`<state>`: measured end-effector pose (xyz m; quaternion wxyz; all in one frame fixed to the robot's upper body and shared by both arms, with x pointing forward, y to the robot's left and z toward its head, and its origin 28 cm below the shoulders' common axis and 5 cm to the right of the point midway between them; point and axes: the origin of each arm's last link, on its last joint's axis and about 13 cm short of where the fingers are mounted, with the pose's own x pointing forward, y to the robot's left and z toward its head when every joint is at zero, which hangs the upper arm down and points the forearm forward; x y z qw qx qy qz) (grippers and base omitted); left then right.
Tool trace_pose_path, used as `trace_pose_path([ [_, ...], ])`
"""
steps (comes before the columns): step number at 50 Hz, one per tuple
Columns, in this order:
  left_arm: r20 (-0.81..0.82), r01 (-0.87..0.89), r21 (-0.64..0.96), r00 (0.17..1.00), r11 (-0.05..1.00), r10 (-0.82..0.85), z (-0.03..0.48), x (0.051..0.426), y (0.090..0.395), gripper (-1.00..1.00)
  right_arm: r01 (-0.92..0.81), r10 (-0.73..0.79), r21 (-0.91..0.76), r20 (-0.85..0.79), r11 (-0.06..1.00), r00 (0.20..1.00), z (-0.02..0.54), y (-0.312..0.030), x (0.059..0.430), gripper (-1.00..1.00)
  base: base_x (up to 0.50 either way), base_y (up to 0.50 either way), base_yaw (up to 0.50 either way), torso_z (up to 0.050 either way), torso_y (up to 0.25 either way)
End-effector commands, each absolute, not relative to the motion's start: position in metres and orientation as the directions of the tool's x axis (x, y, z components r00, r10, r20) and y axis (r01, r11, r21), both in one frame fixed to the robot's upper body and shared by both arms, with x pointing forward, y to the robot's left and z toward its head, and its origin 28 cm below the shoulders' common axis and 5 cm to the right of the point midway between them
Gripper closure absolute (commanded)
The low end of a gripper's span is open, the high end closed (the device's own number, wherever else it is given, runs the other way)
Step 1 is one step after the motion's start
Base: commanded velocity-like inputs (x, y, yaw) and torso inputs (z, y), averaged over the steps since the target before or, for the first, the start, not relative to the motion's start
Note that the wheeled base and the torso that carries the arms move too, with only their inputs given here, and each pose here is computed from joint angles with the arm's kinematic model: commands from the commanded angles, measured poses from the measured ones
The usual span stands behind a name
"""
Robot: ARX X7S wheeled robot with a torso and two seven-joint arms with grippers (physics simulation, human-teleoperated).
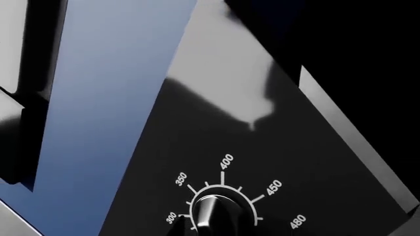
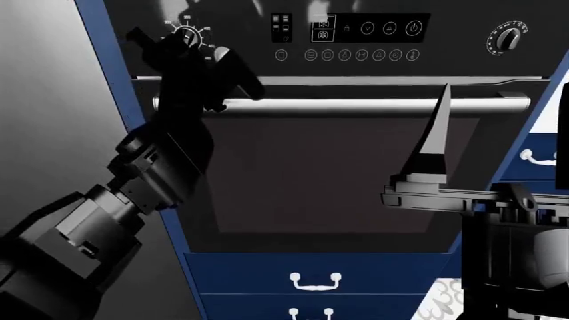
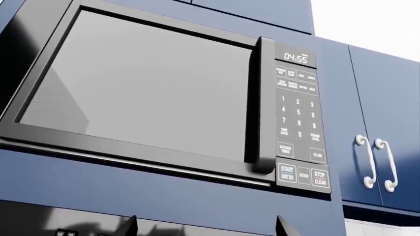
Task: Preheat the oven by turning the temperature knob.
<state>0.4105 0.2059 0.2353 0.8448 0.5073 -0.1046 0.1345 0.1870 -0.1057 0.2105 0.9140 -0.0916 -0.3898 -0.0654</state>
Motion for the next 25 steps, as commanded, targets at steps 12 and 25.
trace_pose_path([
  [12,0.253,-0.296,0.86,0.955,0.416,0.157,0.2411,0.4135,0.2321,1.0,0.19,-0.048,-0.115,0.727,0.975,0.685,0.2107,-0.1056,0.1865,-1.0,0.02,0.0,0.0,0.001,0.0],
  [25,0.231,-0.274,0.863,0.961,0.425,0.15,0.2388,0.419,0.2324,1.0,0.194,-0.05,-0.116,0.725,0.974,0.687,0.2107,-0.1056,0.1865,-1.0,0.02,0.0,0.0,0.001,0.0],
])
